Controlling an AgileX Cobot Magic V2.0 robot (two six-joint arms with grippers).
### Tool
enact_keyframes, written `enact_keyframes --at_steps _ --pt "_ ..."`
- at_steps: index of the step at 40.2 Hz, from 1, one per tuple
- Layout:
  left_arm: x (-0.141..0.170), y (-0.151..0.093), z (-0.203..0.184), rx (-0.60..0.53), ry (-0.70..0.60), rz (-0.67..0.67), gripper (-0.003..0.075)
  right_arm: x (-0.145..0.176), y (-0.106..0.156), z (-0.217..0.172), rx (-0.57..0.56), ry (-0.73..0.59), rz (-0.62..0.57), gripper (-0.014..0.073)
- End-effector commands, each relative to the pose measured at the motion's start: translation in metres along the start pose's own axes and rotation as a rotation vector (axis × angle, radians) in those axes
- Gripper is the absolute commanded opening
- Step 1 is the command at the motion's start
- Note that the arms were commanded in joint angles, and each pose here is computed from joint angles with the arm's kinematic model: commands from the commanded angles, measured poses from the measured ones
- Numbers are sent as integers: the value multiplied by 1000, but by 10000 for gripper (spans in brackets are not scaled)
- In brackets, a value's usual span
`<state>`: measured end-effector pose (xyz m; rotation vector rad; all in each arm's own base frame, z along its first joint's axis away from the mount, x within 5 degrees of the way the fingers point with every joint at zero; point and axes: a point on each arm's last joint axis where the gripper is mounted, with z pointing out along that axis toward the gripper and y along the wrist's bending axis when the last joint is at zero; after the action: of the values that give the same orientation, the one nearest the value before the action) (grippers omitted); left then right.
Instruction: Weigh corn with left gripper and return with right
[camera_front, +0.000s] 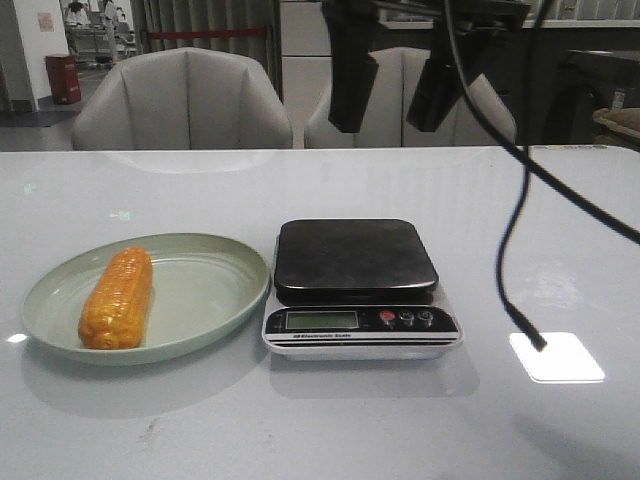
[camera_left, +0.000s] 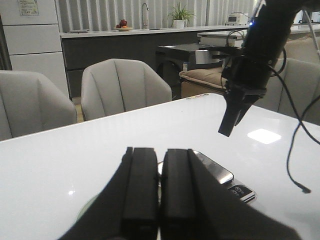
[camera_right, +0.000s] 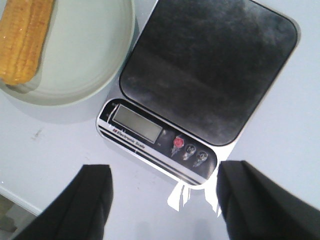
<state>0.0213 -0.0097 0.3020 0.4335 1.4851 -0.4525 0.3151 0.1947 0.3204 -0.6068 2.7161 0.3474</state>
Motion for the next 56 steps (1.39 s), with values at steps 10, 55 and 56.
enact_keyframes --at_steps 10,55,56 --pt "-14 -1 -1 8 -92 -2 114 56 0 -65 -13 -236 -54 544" --pt "-14 -1 -1 8 -92 -2 114 292 -31 -88 40 -1190 -167 542" --pt "-14 -1 -1 8 -92 -2 114 295 -33 -83 41 -1202 -167 542"
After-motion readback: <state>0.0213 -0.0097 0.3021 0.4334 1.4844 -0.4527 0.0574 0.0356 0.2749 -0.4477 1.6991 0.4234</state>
